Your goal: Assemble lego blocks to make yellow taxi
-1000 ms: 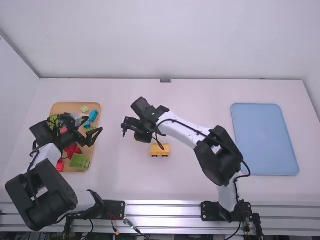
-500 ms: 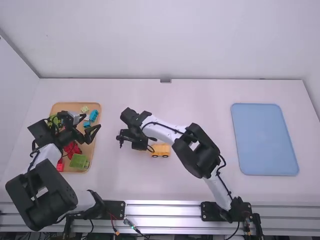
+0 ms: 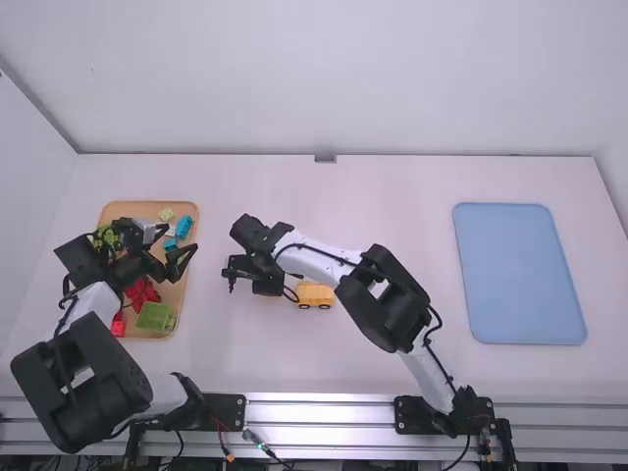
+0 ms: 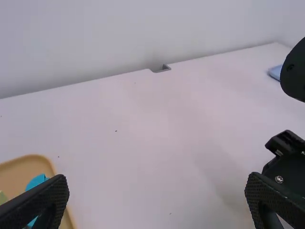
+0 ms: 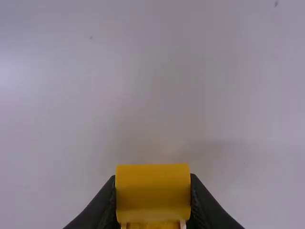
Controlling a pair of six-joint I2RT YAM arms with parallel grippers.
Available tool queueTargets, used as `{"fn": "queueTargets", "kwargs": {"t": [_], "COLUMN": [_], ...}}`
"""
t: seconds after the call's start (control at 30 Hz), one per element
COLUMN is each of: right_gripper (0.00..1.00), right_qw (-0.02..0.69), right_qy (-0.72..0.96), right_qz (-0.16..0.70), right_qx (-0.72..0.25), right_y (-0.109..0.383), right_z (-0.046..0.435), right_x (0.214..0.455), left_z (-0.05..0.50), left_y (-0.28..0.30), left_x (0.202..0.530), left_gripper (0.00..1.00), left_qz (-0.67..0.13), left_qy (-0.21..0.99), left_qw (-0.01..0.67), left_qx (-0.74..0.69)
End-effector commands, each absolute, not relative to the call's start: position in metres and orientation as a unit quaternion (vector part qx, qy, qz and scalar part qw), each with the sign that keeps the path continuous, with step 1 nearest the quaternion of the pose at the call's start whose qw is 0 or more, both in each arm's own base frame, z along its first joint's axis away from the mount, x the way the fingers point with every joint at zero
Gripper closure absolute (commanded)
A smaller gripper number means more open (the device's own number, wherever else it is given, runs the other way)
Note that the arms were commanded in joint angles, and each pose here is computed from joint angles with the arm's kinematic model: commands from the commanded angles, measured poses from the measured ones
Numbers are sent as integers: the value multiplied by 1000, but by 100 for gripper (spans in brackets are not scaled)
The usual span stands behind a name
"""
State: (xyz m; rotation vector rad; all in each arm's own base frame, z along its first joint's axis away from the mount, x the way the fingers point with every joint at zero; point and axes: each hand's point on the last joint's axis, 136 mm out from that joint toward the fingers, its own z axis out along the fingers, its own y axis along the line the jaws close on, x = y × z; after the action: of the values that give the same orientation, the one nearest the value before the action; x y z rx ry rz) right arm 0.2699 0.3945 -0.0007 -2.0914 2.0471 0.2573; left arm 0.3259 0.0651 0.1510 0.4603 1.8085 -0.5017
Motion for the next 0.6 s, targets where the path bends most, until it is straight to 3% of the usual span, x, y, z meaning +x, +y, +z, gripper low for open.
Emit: {"fn": "queueTargets", "kwargs": {"t": [0.0,0.17,0.37,0.57], "right_gripper": [92,85,63,54], "right_qw": [87,84,86,86], "right_qy": [697,696,697,695], "right_qz": [86,85,86,86], "right_qx": [-707,-708,-706,-709], "right_y": [387,387,386,388], "right_z": [-13,-13,-13,-13], "right_x": [266,263,265,263], "left_z": [157,157,157,157], "left_y": [65,65,64,64], "left_x": [324,324,324,324], "left_gripper": [1,1,1,1], "left_qz": [-214,-214,-214,-214], "left_qy": [765,765,765,765], "left_qw": [574,574,574,574], "left_qx": [197,198,198,198]}}
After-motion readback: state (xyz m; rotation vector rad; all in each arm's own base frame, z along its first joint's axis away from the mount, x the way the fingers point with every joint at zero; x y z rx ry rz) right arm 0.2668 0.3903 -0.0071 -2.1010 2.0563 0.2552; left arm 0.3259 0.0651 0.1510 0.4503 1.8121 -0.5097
